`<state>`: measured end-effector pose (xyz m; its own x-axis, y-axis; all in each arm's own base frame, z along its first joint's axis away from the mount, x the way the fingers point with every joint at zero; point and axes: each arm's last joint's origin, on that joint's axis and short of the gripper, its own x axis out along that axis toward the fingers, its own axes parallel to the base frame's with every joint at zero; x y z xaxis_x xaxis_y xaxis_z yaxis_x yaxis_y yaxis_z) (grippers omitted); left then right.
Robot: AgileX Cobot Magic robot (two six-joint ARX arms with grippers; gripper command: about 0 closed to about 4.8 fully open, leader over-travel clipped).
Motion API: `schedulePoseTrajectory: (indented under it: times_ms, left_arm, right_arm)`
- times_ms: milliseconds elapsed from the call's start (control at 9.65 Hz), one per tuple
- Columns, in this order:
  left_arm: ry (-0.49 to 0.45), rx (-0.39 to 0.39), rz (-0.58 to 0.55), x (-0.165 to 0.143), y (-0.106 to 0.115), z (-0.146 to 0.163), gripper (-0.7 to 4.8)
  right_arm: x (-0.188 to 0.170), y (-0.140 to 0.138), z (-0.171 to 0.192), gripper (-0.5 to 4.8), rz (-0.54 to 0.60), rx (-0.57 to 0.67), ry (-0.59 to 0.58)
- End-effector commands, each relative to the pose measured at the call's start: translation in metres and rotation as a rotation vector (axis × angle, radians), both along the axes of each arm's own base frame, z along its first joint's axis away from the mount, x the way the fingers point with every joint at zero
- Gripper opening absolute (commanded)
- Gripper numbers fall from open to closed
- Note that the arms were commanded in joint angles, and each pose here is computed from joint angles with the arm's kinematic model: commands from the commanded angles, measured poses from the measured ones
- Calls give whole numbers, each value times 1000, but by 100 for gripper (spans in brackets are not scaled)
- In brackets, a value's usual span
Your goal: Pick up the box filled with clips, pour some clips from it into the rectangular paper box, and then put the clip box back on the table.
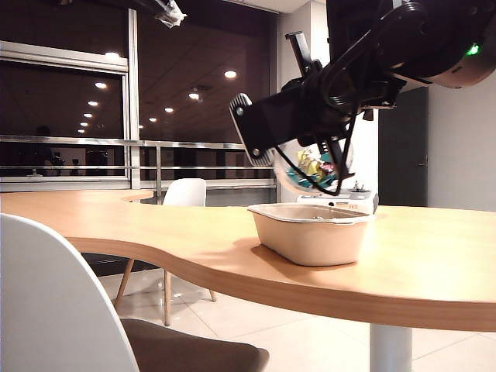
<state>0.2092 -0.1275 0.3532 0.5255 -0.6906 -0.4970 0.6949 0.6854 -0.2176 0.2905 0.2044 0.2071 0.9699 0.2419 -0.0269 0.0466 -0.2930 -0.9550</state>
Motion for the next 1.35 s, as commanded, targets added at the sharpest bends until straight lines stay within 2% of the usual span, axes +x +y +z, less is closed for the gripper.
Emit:
schedulePoseTrajectory:
  times_ms: [104, 207, 311, 414, 518, 725, 1036, 1140, 1347]
  left_arm:
    - [5, -1, -7, -2, 1, 2, -7]
    - [18, -8, -26, -2, 0, 1, -7]
    - [20, -8, -29, -3, 0, 1, -7]
    - [20, -8, -28, -3, 0, 1, -7]
    - [20, -9, -29, -3, 0, 1, -7]
    - [20, -8, -29, -3, 0, 1, -7]
    - [20, -9, -28, -3, 0, 1, -7]
    - [19, -8, -29, -3, 0, 1, -7]
    - [19, -8, -28, -3, 0, 1, -7]
  right_arm:
    - [-8, 11, 8, -2, 31, -74, -64]
    - [-9, 12, 9, -2, 33, 234, 7]
    - [-7, 6, 7, -1, -100, 871, 143]
    - [-5, 3, 4, -1, -126, 955, 177]
    - [-2, -1, 2, -1, -159, 1107, 213]
    - [0, -5, 3, -1, -168, 1257, 223]
    - [5, -12, 3, -1, -176, 1643, 274]
    - [9, -17, 3, -1, -168, 1704, 292]
    - [13, -24, 6, -1, -91, 1717, 389]
